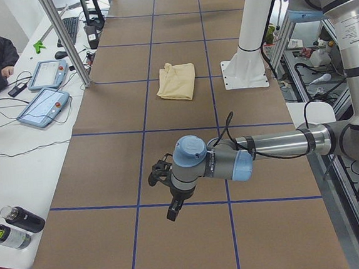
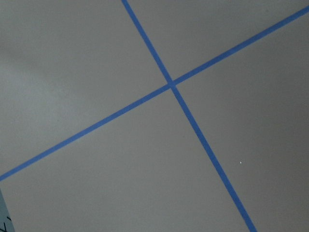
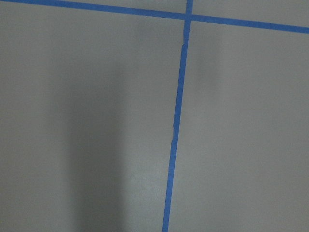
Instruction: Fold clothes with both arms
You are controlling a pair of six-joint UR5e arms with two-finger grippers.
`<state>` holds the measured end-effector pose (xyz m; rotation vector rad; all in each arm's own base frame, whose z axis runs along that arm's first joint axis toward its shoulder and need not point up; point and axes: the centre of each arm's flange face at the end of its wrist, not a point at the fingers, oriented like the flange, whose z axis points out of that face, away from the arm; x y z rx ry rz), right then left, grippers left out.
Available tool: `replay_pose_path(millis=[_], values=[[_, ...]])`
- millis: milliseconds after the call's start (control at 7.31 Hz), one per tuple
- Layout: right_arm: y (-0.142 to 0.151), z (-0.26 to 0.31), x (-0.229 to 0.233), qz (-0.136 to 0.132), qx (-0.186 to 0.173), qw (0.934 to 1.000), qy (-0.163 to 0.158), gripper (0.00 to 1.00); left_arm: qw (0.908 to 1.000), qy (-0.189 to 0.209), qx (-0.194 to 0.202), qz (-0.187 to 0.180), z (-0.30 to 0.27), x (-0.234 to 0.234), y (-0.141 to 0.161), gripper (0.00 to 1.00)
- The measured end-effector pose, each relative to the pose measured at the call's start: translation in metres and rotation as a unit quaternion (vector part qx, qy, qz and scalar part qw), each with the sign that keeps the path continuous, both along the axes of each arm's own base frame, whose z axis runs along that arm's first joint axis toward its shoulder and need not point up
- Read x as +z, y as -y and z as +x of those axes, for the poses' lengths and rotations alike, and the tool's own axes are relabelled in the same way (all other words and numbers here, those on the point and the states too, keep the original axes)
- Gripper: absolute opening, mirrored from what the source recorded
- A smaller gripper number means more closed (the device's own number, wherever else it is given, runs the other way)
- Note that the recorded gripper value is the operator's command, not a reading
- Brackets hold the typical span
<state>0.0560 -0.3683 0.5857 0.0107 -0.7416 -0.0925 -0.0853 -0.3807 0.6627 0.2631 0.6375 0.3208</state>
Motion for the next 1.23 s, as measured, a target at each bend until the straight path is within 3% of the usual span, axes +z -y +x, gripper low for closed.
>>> replay_pose_path(millis=[410, 684, 957, 1231], values=[[-0.001, 0.0, 0.007, -0.007, 0.002, 1.0, -0.002, 1.0, 0.9975, -0.009, -0.022, -0.066, -0.015, -0.011, -0.016, 1.0], [0.001, -0.003, 0.006, -0.017, 0.024, 0.9996, -0.003, 1.0, 0.9966, -0.025, -0.036, -0.07, -0.025, -0.024, -0.021, 1.0], [-0.008, -0.003, 0.01, -0.008, 0.037, 0.9993, -0.002, 1.0, 0.9972, -0.027, -0.04, -0.057, -0.027, -0.045, -0.021, 1.0], [-0.019, -0.003, 0.015, 0.001, 0.049, 0.9988, 0.0, 1.0, 0.995, -0.053, -0.045, -0.071, -0.022, -0.043, -0.038, 1.0]])
